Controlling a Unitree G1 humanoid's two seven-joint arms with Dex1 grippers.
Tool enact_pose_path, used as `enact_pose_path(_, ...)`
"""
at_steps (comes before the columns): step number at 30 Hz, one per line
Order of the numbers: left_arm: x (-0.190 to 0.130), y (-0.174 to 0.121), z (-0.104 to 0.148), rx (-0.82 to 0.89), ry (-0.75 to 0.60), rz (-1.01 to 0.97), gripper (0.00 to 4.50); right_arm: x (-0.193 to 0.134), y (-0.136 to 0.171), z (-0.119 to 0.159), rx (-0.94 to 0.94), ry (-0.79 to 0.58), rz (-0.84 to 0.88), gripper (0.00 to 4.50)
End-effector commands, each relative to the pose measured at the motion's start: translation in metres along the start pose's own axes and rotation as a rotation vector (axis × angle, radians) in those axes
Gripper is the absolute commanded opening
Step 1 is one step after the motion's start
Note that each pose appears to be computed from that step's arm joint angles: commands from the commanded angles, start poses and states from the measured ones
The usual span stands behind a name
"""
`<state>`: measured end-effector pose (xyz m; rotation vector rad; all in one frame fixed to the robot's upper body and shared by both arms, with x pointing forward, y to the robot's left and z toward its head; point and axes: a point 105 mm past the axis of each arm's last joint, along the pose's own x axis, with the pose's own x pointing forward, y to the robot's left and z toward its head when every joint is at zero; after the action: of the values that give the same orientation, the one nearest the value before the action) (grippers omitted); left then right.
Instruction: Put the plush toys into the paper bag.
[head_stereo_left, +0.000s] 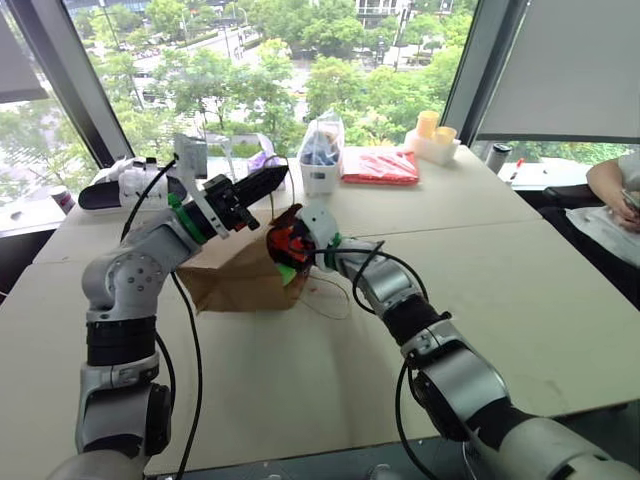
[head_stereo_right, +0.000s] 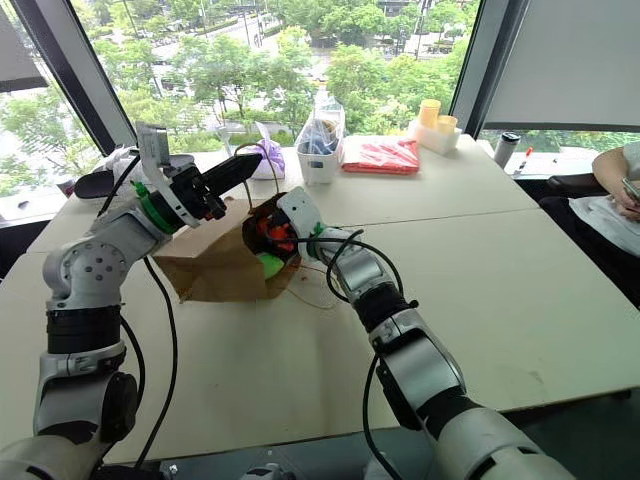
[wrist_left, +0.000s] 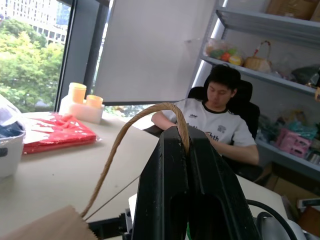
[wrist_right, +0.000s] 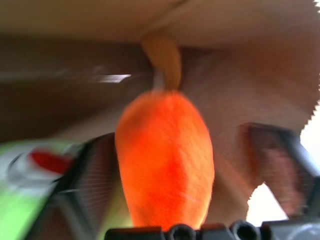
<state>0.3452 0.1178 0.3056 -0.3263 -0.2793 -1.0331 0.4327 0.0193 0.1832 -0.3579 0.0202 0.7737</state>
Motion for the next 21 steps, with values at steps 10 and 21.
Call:
enact_pose_path(10, -0.011, 0.004, 0.013, 0.046, -0.030, 0.025, 0.00, -0.098, -0.021, 0.053, -0.060, -0.125, 0.038, 4.46)
enact_pose_path(21, -0.009, 0.010, 0.013, 0.053, -0.030, 0.024, 0.00, -0.159, -0.007, -0.027, 0.193, 0.124, -0.007, 4.46)
